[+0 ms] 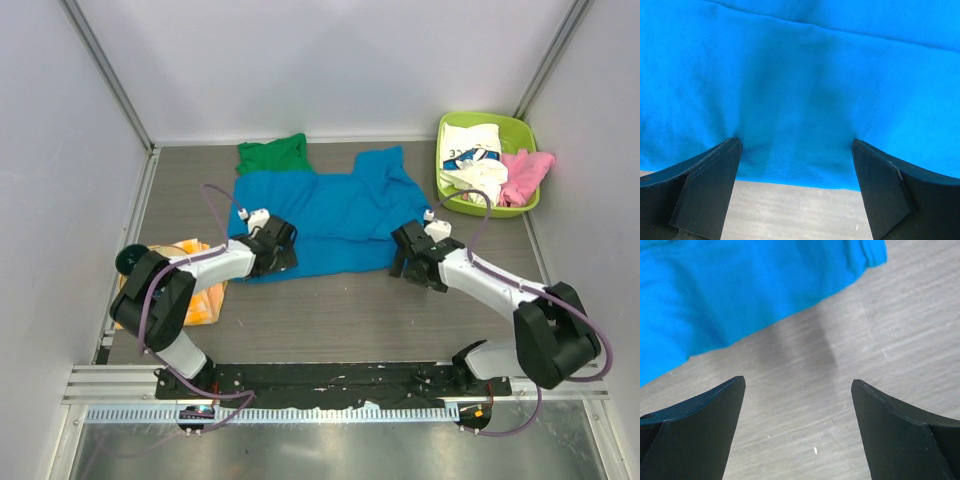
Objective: Fold and stack the t-shirts
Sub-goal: Fold the tshirt
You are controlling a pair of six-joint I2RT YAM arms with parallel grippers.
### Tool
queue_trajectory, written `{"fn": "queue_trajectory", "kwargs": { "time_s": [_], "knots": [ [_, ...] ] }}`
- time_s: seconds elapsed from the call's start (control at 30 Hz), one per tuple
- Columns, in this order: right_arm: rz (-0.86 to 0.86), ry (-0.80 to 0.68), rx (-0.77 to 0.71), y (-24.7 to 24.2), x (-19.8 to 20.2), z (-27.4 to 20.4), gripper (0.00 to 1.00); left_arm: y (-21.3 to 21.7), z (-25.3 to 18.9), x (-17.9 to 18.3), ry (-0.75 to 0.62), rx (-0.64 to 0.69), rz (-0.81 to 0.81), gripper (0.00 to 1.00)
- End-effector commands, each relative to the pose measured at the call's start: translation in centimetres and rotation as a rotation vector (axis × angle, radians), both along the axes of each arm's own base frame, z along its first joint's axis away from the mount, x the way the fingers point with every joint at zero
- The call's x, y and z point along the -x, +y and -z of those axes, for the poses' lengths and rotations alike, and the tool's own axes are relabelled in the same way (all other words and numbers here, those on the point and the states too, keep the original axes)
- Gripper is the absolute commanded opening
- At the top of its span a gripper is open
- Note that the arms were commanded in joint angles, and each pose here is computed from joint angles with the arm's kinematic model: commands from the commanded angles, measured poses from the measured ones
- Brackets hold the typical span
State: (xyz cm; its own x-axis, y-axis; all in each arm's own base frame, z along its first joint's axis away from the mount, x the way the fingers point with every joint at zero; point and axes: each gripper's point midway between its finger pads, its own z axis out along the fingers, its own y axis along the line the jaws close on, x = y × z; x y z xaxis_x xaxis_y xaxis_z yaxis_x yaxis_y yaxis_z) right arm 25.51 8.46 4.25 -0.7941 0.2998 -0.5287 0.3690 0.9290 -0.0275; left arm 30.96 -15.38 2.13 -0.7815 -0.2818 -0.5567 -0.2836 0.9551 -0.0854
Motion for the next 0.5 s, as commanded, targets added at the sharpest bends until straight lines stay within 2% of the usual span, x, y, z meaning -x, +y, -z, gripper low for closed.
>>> {"fn": "queue_trajectory", "kwargs": {
  "time_s": [0.0, 0.2, 0.33, 0.47],
  "knots": [
    [0.076, 0.015, 0.013, -1.6, 3.0, -1.0, 0.94, -0.2, 2.5, 7.3, 0.18, -0.03, 0.001, 0.98],
    [0.086, -0.005, -0.008, -2.0, 4.7, -1.8, 0.94, -2.0, 3.0, 11.2, 0.19, -0.035, 0.027, 0.99],
    [0.053, -0.142, -0.021, -1.5, 2.7, -5.3, 0.97, -1.8, 2.6, 11.9, 0.183, -0.038, 0.028, 0.99],
    [0.03, -0.258, 0.011, -1.5, 0.1, -8.8, 0.99, -0.9, 0.4, 11.8, 0.131, -0.034, 0.021, 0.99]
  ]
}}
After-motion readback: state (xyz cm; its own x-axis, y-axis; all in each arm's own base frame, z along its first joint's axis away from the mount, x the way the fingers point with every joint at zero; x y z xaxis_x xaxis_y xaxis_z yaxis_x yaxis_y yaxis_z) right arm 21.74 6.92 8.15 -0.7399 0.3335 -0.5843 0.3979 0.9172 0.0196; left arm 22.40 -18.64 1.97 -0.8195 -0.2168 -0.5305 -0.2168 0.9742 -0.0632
